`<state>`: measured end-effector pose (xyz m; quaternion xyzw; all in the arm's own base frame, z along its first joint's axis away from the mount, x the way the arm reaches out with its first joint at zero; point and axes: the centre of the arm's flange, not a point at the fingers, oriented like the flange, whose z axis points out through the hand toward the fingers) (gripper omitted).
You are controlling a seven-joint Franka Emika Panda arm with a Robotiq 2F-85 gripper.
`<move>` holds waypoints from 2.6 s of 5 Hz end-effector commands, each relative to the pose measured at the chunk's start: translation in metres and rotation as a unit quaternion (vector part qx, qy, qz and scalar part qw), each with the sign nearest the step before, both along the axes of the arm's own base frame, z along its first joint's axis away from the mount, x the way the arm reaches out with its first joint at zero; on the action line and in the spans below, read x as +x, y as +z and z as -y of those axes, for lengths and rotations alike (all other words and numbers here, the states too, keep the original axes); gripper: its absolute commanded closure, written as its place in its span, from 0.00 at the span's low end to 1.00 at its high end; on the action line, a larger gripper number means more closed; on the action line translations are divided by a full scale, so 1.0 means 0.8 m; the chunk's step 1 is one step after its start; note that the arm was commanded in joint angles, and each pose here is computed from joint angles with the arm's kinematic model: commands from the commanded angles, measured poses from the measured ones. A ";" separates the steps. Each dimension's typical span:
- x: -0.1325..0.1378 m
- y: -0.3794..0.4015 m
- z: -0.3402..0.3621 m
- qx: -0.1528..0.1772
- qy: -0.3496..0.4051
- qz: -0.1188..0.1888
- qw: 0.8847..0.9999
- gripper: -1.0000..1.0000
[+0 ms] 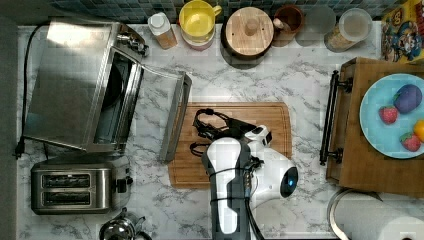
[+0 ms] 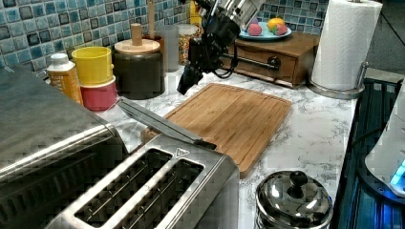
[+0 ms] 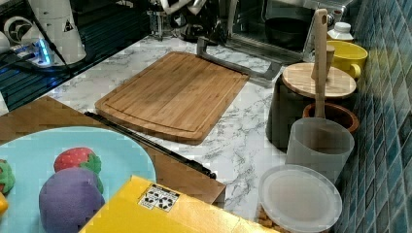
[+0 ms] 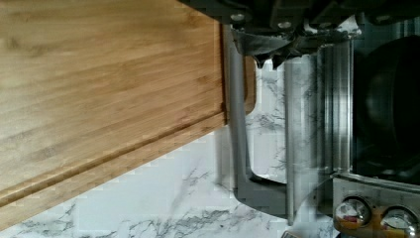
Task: Close the oven.
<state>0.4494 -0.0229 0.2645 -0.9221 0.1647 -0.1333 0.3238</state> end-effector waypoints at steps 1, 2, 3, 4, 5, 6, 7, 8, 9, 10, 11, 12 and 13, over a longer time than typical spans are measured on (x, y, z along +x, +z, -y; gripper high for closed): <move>0.067 0.030 -0.057 0.051 0.066 0.077 0.994 1.00; 0.077 0.022 -0.086 0.035 0.073 0.090 0.993 1.00; 0.086 0.013 -0.098 0.040 0.040 0.098 0.994 1.00; 0.099 0.009 -0.107 0.044 0.021 0.098 0.994 1.00; 0.118 -0.014 -0.116 0.047 0.041 0.059 0.996 1.00; 0.124 -0.014 -0.115 0.068 0.048 0.052 0.995 1.00; 0.128 0.002 -0.116 0.082 0.053 0.055 0.994 1.00; 0.133 0.023 -0.125 0.100 0.080 0.058 0.990 1.00; 0.139 0.050 -0.148 0.111 0.104 0.069 0.986 1.00; 0.139 0.091 -0.183 0.102 0.126 0.088 0.983 1.00; 0.147 0.145 -0.216 0.106 0.147 0.099 0.978 1.00; 0.151 0.197 -0.252 0.078 0.167 0.114 0.976 1.00; 0.153 0.233 -0.284 0.056 0.176 0.125 0.975 1.00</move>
